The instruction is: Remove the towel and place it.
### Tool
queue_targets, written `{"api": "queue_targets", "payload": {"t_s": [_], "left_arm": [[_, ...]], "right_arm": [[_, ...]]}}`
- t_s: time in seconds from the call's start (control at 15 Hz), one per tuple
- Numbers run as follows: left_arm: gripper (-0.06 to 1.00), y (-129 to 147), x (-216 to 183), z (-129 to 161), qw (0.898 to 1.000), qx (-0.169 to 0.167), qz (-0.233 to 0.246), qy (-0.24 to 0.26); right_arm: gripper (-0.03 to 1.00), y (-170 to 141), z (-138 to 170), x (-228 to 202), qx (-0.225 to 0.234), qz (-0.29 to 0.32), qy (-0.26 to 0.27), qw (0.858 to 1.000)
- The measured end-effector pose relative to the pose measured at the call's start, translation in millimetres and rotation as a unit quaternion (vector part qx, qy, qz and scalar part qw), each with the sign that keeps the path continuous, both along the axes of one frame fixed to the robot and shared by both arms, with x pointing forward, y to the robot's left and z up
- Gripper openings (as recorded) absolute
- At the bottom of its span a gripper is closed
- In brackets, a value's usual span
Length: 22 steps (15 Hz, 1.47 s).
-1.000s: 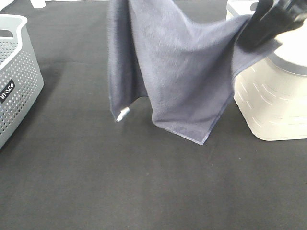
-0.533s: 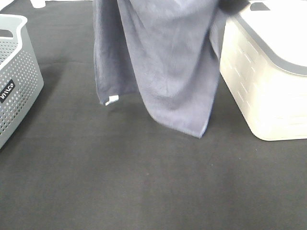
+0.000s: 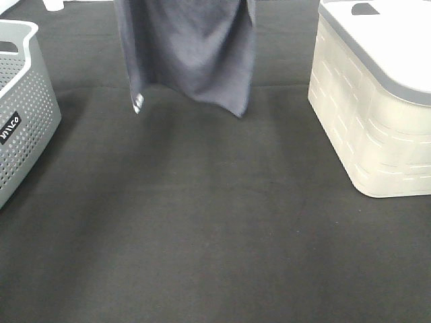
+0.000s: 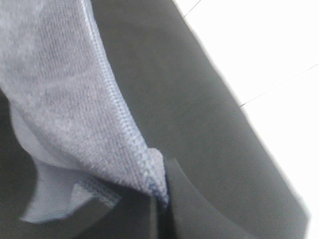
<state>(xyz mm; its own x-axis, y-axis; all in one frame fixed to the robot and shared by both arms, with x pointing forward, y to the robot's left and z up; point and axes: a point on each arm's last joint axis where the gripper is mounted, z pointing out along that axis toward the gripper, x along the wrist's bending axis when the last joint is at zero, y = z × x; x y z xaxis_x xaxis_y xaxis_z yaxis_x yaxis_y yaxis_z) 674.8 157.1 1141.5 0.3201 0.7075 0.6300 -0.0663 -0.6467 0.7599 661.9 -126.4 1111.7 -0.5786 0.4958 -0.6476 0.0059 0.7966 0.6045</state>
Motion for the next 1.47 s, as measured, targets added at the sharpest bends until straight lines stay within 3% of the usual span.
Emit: {"api": "queue_targets", "payload": {"t_s": [0.13,0.27,0.73,0.93,1.2,1.47], "left_arm": [[0.0,7.2,13.2,-10.5,1.0,-0.011,-0.005,-0.021],[0.0,7.0,24.8,-31.4,1.0,0.002,-0.009,-0.012],[0.0,-0.7,44.4,-78.6,1.0,0.014,-0.025,0.008],[0.0,-3.3,44.9,-76.1,0.999,0.023,-0.04,-0.019],[0.0,0.1,59.5,-73.8,0.992,0.079,-0.053,-0.083],[0.0,5.1,78.9,-53.7,0.986,0.087,-0.039,-0.133]], "right_arm": [[0.0,3.9,-8.7,16.4,-0.01,0.01,-0.07,0.997],[0.0,-1.6,-18.7,31.5,-0.01,0.001,-0.112,0.994],[0.0,-35.1,-35.7,50.4,-0.016,-0.038,-0.1,0.994],[0.0,-34.2,-47.3,57.8,-0.008,-0.042,-0.111,0.993],[0.0,-32.1,-56.8,70.6,0.015,-0.051,-0.184,0.981],[0.0,-40.3,-50.3,80.0,0.034,-0.065,-0.221,0.973]]}}
